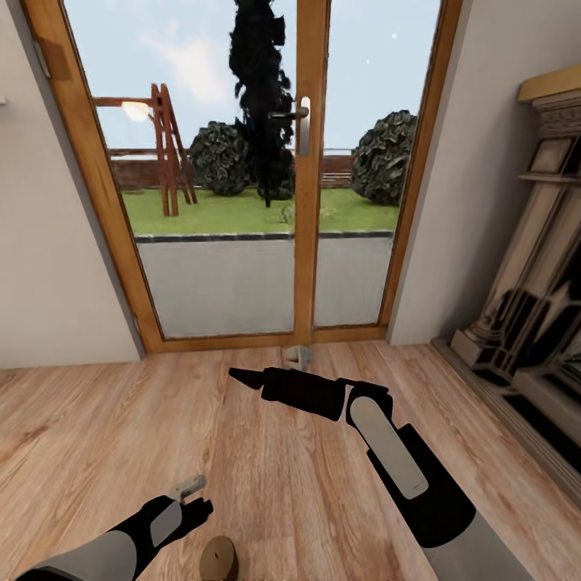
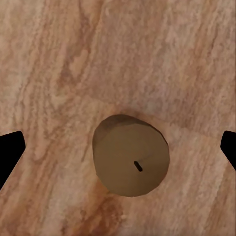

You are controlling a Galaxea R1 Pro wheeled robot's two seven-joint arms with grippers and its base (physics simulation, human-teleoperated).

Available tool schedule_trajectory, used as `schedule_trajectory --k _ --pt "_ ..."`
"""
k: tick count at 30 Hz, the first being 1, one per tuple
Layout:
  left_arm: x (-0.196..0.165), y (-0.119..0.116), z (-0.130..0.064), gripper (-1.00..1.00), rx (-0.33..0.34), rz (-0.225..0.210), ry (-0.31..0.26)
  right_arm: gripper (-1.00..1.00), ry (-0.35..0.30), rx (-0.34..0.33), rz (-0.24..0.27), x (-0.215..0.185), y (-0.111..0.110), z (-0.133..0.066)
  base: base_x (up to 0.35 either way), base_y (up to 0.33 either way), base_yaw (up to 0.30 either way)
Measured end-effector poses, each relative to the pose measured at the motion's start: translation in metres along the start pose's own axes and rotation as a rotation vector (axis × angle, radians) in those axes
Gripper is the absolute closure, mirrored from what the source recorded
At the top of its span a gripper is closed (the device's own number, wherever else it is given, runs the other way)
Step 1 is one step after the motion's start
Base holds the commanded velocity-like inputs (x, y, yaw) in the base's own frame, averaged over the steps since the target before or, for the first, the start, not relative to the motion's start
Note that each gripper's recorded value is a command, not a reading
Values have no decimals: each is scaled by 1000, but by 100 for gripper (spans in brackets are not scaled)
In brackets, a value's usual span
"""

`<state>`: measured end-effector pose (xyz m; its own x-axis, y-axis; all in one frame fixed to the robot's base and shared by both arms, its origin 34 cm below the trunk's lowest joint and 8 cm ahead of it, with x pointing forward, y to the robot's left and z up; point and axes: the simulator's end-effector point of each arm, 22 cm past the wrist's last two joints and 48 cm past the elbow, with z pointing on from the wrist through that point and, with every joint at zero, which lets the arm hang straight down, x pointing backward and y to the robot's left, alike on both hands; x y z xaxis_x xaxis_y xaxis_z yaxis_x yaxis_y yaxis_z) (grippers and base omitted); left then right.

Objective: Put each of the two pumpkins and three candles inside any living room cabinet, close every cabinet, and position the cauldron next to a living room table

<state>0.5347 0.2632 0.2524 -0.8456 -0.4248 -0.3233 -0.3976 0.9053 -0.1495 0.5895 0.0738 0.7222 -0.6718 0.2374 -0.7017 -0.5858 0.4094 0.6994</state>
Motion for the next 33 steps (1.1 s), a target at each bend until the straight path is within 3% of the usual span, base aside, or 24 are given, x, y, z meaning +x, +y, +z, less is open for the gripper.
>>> schedule_trajectory --k 3,9,33 --pt "4 0 6 -100 2 2 1 -100 0 -1 0 6 -3 0 0 0 0" --pt "28 -29 16 -100 40 17 27 -100 5 3 7 17 -13 2 0 0 0" --pt "64 -15 48 -100 4 14 93 -100 45 33 90 43 -61 17 0 0 0"
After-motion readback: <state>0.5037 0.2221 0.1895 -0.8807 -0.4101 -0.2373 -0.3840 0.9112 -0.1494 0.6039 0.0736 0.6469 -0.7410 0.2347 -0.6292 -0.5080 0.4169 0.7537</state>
